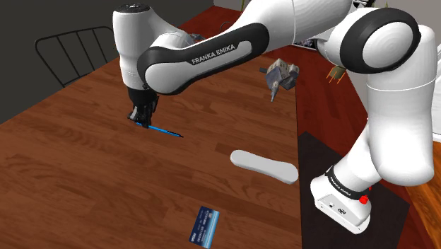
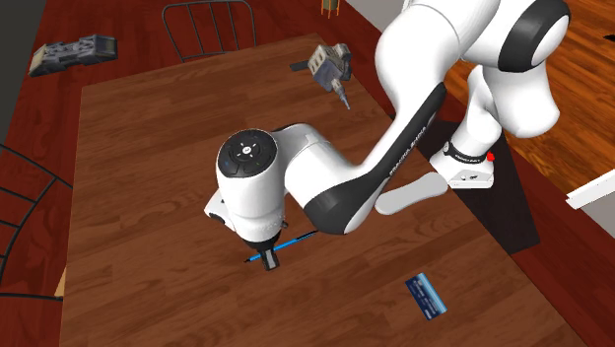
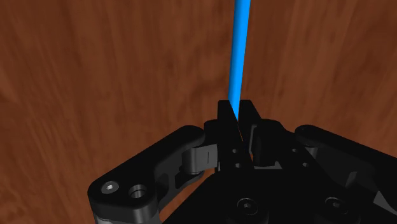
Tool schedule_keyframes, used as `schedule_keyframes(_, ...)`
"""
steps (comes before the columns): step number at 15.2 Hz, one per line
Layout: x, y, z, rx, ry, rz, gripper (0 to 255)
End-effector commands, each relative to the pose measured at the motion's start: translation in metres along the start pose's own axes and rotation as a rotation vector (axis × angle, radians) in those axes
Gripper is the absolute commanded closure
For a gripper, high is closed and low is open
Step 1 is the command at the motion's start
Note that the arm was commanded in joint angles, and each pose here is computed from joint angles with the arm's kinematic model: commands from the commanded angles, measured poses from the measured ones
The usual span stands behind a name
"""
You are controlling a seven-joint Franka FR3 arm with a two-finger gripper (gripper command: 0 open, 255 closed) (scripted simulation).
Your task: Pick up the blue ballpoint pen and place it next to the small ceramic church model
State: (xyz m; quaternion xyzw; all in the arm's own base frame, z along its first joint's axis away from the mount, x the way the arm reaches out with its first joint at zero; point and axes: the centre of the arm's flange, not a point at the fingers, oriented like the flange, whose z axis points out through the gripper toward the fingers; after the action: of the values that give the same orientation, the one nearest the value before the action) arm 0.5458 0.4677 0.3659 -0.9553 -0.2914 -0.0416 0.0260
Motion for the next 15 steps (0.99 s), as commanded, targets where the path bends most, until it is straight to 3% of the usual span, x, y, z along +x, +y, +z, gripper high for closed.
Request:
schedule_keyframes(1, 0.0, -0.001, -0.009, 0.0, 0.0, 0.0, 255)
schedule_keyframes(15, 0.007, -0.003, -0.083, 0.0, 0.0, 0.0, 255)
